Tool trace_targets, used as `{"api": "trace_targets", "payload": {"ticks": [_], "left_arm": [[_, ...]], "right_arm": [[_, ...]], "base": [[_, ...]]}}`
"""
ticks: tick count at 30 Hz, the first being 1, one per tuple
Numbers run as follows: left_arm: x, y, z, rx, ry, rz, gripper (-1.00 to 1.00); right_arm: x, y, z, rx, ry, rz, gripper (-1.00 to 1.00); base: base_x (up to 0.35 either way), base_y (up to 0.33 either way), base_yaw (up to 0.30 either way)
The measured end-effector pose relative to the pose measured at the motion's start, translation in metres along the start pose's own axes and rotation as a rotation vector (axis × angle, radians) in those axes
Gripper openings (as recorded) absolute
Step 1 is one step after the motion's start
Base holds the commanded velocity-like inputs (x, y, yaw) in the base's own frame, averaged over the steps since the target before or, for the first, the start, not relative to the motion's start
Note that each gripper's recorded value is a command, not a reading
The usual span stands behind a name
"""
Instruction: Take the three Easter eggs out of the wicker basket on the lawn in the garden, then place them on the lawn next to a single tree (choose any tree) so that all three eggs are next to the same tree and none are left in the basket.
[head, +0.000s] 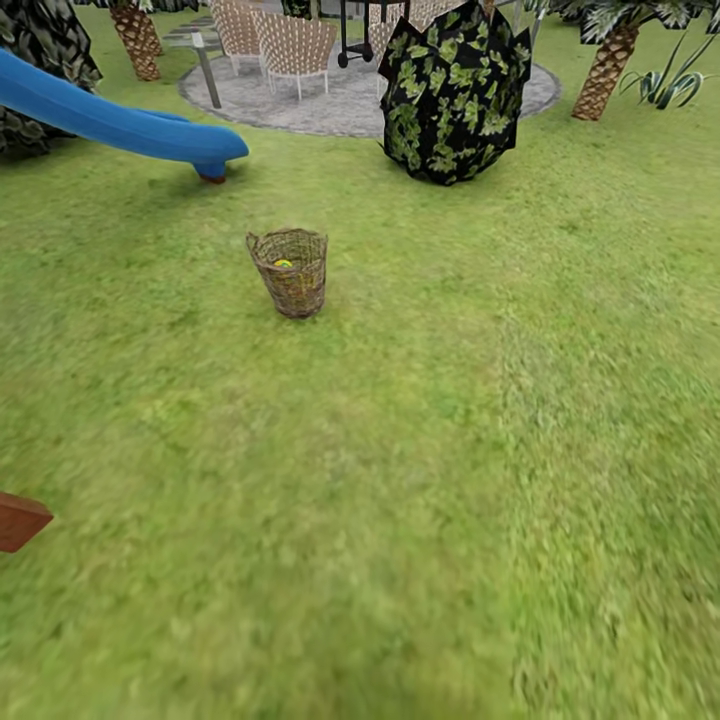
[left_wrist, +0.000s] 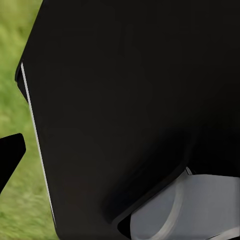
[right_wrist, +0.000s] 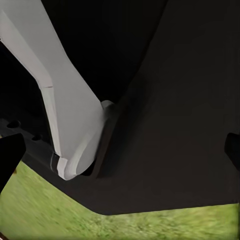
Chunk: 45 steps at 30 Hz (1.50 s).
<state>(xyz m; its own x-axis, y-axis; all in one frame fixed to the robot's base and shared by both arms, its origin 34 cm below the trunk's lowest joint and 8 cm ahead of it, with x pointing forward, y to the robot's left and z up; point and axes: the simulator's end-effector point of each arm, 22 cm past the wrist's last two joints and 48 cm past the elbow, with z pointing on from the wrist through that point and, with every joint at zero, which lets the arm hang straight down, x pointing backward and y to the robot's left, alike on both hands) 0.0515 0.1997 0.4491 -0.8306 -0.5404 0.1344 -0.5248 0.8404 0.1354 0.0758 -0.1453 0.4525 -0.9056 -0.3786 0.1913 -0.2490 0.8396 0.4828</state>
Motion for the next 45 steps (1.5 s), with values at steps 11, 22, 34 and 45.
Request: {"api": "trace_targets", "payload": {"ticks": [11, 22, 34, 45], "left_arm": [[0.0, 0.0, 0.0, 0.0, 0.0, 0.0, 1.0], [0.0, 0.0, 0.0, 0.0, 0.0, 0.0, 1.0], [0.0, 0.0, 0.0, 0.0, 0.0, 0.0, 1.0], [0.0, 0.0, 0.0, 0.0, 0.0, 0.0, 1.0]], "right_arm": [[0.0002, -0.0004, -0.0001, 0.0, 0.0, 0.0, 1.0], [-0.0001, 0.0003, 0.0001, -0.001, 0.0, -0.001, 1.0], [0.0001, 0.0001, 0.0, 0.0, 0.0, -0.001, 1.0], [-0.0076, -0.0011, -0.0007, -0.001, -0.036, -0.011, 1.0]], "base": [[0.343, 0.0, 0.0], [0.343, 0.0, 0.0], [0.343, 0.0, 0.0], [0.343, 0.0, 0.0]]}}
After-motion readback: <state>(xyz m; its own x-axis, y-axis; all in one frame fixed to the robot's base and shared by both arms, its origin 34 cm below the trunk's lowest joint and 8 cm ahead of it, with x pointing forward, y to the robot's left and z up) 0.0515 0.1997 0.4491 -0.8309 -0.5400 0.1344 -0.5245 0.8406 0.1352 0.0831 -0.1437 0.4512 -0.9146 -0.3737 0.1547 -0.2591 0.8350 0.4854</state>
